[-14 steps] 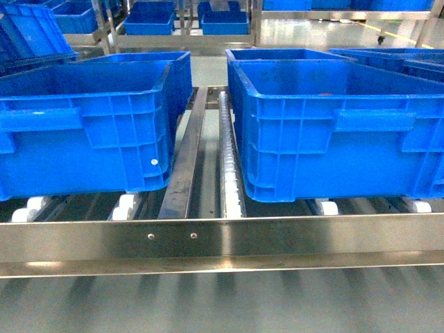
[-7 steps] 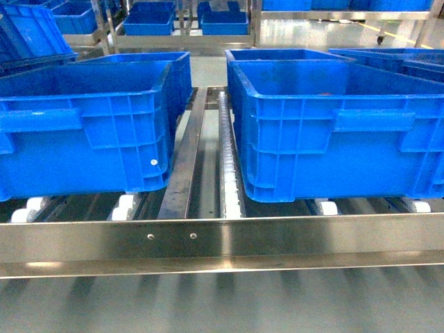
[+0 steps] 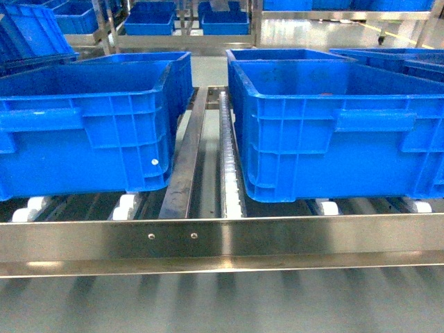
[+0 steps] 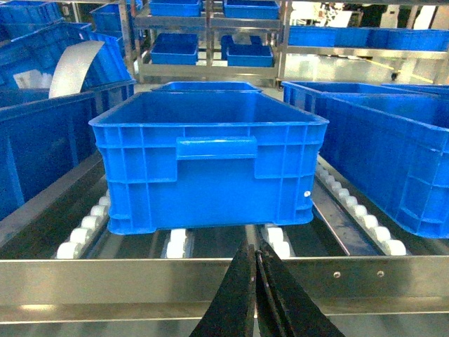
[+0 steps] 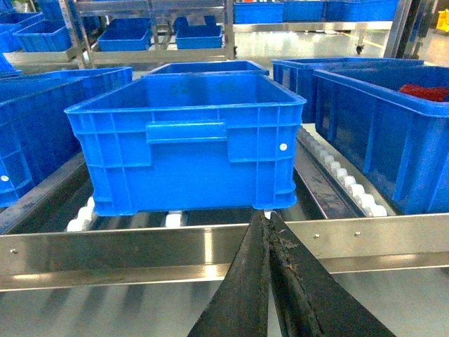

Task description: Sort blue parts and orange caps into right shelf containers

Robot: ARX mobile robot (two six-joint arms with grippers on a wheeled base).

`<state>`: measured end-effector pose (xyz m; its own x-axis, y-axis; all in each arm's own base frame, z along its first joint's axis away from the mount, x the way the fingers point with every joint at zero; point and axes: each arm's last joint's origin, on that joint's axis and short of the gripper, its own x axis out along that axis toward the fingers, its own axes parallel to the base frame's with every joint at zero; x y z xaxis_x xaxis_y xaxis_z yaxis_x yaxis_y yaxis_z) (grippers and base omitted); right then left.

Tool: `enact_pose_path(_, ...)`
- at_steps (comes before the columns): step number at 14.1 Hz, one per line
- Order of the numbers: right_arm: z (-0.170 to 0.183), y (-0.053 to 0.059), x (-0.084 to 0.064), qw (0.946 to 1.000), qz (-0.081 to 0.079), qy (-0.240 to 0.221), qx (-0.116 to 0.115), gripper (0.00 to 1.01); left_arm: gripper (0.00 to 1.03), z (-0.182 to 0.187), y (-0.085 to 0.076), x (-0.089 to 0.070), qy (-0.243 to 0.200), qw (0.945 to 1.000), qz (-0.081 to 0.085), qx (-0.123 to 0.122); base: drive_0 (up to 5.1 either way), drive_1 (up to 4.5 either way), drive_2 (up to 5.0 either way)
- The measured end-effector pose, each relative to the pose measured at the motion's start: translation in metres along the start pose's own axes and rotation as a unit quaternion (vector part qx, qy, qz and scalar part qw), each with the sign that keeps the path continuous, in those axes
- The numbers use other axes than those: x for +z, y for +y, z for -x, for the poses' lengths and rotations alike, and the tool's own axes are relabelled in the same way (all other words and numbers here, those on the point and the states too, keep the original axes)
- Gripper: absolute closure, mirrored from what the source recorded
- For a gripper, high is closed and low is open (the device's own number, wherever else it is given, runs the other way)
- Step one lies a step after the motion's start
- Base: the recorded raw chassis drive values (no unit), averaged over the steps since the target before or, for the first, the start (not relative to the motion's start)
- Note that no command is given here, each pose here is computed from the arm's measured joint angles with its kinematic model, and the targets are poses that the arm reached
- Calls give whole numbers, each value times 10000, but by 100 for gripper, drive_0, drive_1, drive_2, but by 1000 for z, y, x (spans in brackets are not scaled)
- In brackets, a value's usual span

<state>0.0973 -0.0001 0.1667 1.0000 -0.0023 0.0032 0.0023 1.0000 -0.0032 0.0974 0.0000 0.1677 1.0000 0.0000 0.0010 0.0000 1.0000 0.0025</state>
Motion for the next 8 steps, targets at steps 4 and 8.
enact_pose_path(4,0,0,0,10000,0,2,0,48,53,0,0,0,0,10000,6,0,0,0,0)
enact_pose_path(8,0,0,0,10000,-13,2,0,2,3,0,0,0,0,10000,-2,0,0,0,0)
